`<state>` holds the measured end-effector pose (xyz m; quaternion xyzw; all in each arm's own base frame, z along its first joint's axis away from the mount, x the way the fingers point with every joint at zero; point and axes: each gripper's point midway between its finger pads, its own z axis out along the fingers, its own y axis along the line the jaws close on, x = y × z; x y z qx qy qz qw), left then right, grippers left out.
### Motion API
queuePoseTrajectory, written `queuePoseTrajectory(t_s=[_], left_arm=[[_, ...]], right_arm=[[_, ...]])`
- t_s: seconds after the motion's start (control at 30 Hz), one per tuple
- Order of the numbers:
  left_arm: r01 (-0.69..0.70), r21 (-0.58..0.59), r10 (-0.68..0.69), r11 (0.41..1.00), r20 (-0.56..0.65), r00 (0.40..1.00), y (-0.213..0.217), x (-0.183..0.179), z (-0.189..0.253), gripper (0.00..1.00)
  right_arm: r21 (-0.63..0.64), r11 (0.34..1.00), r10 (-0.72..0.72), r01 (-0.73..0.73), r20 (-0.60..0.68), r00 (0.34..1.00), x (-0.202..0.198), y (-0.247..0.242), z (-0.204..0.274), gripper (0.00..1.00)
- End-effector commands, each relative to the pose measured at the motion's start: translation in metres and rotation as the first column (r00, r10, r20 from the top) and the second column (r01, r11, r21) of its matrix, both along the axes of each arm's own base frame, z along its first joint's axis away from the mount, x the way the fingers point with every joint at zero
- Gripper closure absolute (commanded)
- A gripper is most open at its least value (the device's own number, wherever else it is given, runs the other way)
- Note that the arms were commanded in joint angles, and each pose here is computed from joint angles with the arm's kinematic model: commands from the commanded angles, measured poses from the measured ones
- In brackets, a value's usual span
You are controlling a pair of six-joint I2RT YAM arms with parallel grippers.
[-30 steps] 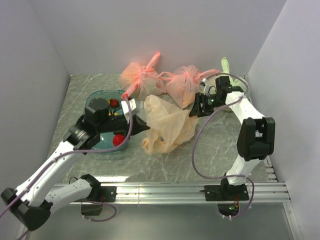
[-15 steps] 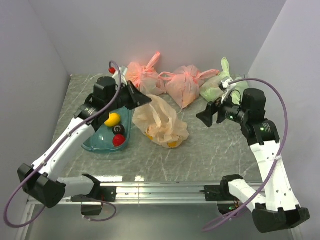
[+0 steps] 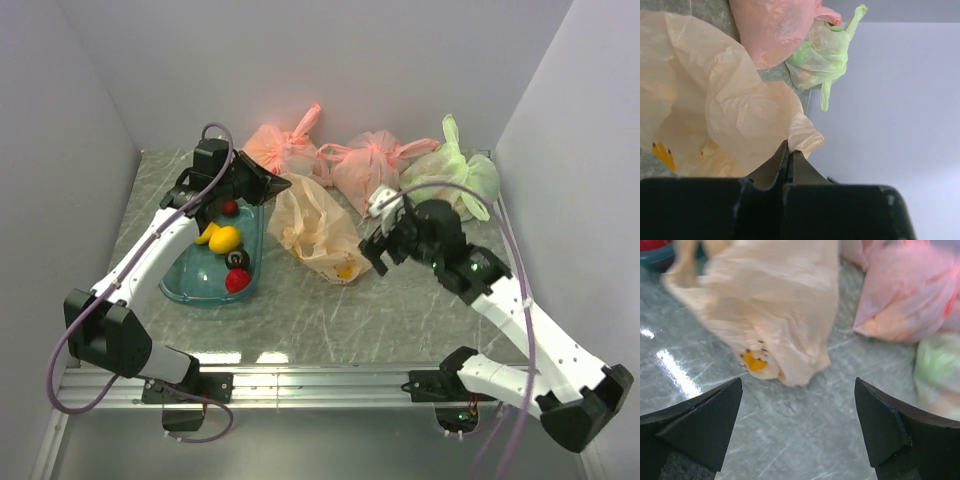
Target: Place the fake fruits into the plastic bag and tie a complex knot
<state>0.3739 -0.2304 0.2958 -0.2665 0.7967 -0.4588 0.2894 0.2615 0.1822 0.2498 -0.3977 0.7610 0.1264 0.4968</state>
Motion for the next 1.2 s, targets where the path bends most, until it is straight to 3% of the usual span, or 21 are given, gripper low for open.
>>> queuePoseTrajectory(t_s=[0.0, 0.17, 0.3, 0.4, 0.73, 0.8, 0.83, 0.87, 0.93, 0.97, 1.03, 1.07, 1.1, 1.17], left_arm=[[-0.029, -0.078, 0.029, 0.997, -0.002, 1.0, -0.004, 0.005, 0.023, 1.0], [-0.038, -0.076, 0.036, 0.996, -0.025, 0.999, -0.002, 0.011, 0.016, 1.0], [-0.031, -0.081, 0.028, 0.996, -0.04, 0.999, -0.004, 0.014, 0.012, 1.0], [-0.027, -0.084, 0.023, 0.996, -0.051, 0.998, -0.005, 0.014, 0.009, 1.0], [0.016, -0.07, -0.021, 0.997, -0.06, 0.998, -0.004, -0.002, -0.008, 1.0], [0.023, -0.069, -0.028, 0.997, -0.071, 0.997, -0.004, -0.008, -0.014, 1.0], [0.025, -0.068, -0.03, 0.997, -0.066, 0.997, -0.003, -0.008, -0.014, 1.0], [0.029, -0.065, -0.032, 0.997, -0.057, 0.998, -0.003, -0.008, -0.014, 1.0], [0.059, -0.05, -0.06, 0.997, -0.013, 0.998, 0.001, -0.008, -0.01, 1.0], [0.082, -0.027, -0.082, 0.996, 0.016, 0.997, 0.003, -0.008, -0.01, 1.0], [0.122, -0.014, -0.122, 0.992, 0.032, 0.992, 0.01, -0.006, -0.015, 1.0], [0.136, -0.001, -0.136, 0.991, 0.044, 0.99, 0.014, -0.005, -0.018, 1.0], [0.19, 0.035, -0.193, 0.981, 0.079, 0.978, 0.02, -0.005, -0.023, 1.0], [0.229, 0.125, -0.243, 0.965, 0.108, 0.964, 0.03, -0.003, -0.035, 1.0]], right_arm=[[-0.021, 1.0, 0.017, -0.011, 0.293, 0.956, 0.001, 0.017, 0.044, 0.0], [-0.152, 0.986, 0.132, -0.074, 0.416, 0.9, -0.006, 0.05, 0.026, 0.0], [-0.324, 0.922, 0.362, -0.21, 0.535, 0.763, -0.03, 0.093, 0.007, 0.0], [-0.403, 0.889, 0.427, -0.218, 0.557, 0.712, -0.035, 0.115, -0.008, 0.0], [-0.442, 0.894, 0.277, 0.074, 0.674, 0.685, 0.026, 0.098, -0.029, 0.0], [-0.462, 0.881, 0.269, 0.102, 0.666, 0.696, 0.034, 0.089, -0.034, 0.09], [-0.46, 0.88, 0.253, 0.119, 0.665, 0.702, 0.038, 0.084, -0.033, 0.19], [-0.437, 0.887, 0.214, 0.149, 0.674, 0.707, 0.045, 0.077, -0.024, 0.43], [-0.422, 0.892, 0.182, 0.165, 0.666, 0.723, 0.05, 0.066, -0.014, 0.63], [-0.331, 0.925, 0.101, 0.185, 0.686, 0.721, 0.055, 0.055, 0.014, 1.0], [-0.313, 0.933, 0.073, 0.175, 0.643, 0.763, 0.054, 0.041, 0.023, 1.0], [-0.198, 0.97, 0.017, 0.144, 0.641, 0.768, 0.051, 0.037, 0.054, 1.0], [-0.213, 0.965, 0.003, 0.151, 0.586, 0.81, 0.054, 0.018, 0.048, 1.0], [-0.108, 0.991, -0.014, 0.078, 0.5, 0.866, 0.042, 0.008, 0.061, 1.0]])
